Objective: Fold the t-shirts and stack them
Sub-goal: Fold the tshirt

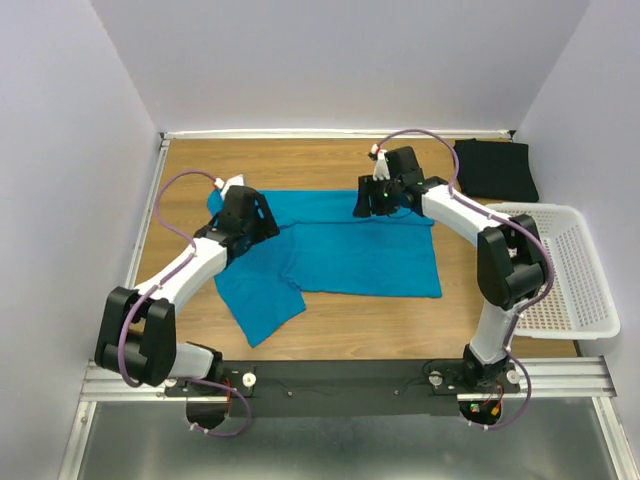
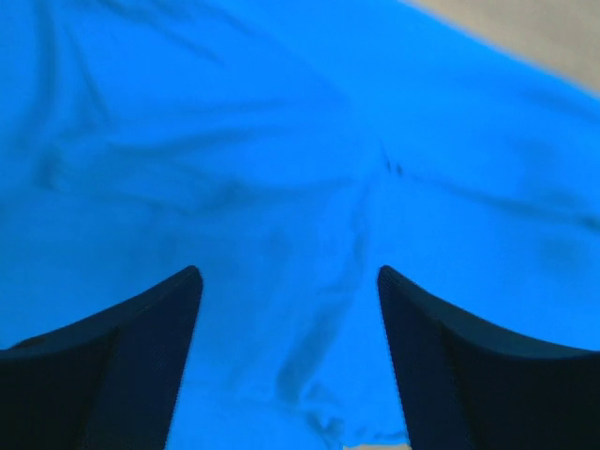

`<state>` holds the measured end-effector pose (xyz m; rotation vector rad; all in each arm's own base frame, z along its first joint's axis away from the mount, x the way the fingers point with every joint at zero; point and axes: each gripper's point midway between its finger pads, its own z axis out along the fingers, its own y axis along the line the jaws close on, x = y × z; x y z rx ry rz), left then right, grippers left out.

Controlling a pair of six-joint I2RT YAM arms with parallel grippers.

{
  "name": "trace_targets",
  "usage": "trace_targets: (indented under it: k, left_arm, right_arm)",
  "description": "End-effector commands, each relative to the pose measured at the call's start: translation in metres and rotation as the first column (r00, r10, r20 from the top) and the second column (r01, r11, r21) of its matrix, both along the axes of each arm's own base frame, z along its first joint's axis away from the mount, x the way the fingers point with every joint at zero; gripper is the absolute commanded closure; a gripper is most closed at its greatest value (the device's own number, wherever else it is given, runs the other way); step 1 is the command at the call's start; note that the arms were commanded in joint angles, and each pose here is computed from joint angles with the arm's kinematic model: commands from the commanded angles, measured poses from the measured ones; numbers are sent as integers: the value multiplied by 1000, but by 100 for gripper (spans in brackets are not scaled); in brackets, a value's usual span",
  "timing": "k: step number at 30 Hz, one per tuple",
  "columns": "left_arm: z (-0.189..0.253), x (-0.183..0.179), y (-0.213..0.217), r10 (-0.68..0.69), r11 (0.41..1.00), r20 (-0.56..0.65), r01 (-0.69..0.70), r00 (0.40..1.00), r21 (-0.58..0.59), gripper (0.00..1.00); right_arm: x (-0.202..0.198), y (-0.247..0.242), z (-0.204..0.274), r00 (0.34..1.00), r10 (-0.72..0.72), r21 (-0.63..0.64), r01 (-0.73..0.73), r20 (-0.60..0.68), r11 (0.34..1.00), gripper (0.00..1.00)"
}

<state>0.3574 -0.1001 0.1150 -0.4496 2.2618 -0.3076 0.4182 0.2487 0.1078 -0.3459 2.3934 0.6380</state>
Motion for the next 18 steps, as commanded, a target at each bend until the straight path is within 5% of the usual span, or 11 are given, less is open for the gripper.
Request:
trace_targets:
  k: [1, 3, 11, 18]
  left_arm:
    - [-1, -1, -27, -34, 999, 43, 32, 998, 37, 22]
    - [-8, 4, -34, -63, 993, 37, 59, 997, 99, 31]
    - [-50, 24, -44, 7, 994, -55, -1, 998, 109, 42]
    - [-65, 22, -35, 160, 985, -88, -154, 983, 72, 44]
  right_arm:
    - [-18, -18, 1, 1000, -26, -17, 26, -8, 1000, 39]
    - [-27, -25, -5, 999, -32, -35, 31, -18, 999, 39]
    - [-48, -38, 4, 999, -53, -38, 53, 1, 998, 39]
    - [-63, -49, 6, 998, -68, -55, 68, 16, 996, 39]
